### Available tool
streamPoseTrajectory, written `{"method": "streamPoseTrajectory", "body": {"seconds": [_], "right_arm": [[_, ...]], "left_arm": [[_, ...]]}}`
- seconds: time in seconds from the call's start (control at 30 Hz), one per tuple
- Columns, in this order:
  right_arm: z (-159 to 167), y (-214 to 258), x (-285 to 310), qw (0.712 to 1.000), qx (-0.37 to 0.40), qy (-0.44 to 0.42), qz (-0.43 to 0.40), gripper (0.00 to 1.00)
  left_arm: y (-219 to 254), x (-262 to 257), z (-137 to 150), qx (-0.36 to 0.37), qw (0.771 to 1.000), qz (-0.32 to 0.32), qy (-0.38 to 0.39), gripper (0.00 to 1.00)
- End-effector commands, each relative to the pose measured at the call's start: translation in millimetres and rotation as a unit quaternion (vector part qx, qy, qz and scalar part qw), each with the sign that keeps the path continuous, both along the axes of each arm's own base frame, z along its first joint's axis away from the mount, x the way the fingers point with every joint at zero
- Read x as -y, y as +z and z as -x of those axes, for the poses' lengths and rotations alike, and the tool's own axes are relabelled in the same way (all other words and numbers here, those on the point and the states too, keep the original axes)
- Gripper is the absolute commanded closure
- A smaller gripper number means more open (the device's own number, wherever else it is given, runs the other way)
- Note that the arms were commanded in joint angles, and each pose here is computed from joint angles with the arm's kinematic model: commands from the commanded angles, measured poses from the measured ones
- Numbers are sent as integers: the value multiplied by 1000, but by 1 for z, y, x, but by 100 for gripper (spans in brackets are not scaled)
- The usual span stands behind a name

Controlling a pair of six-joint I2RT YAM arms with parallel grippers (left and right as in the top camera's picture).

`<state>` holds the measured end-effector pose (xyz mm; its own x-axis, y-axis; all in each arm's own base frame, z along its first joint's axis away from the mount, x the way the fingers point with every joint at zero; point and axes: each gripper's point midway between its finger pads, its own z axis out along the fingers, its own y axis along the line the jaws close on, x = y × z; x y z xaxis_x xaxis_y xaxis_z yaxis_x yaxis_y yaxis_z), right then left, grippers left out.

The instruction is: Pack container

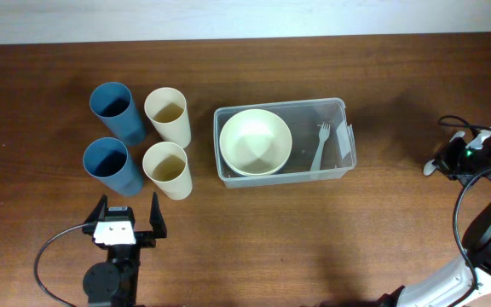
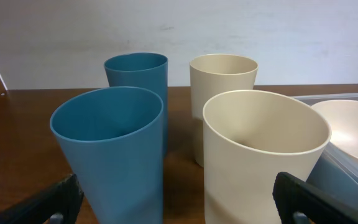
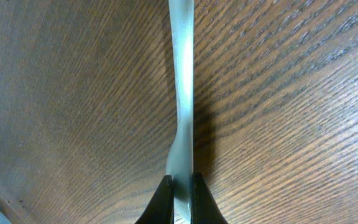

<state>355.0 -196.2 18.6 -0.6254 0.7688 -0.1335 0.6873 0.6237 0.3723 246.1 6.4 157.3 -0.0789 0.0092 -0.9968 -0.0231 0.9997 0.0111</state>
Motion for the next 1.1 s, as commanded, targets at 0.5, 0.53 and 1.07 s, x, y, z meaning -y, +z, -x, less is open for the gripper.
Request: {"method": "streamPoseTrajectory", "body": {"seconds": [0.5, 0.53, 1.07], "right_arm": [[27, -4, 3, 975, -147, 18, 167, 96], [27, -4, 3, 974, -150, 20, 172, 96], [8, 0, -17, 956, -154, 90, 234, 90]], "left_arm": [[-2, -2, 0, -2, 1000, -9, 4, 0], [-2, -2, 0, -2, 1000, -9, 4, 0], [-2, -2, 0, -2, 1000, -9, 4, 0]]}}
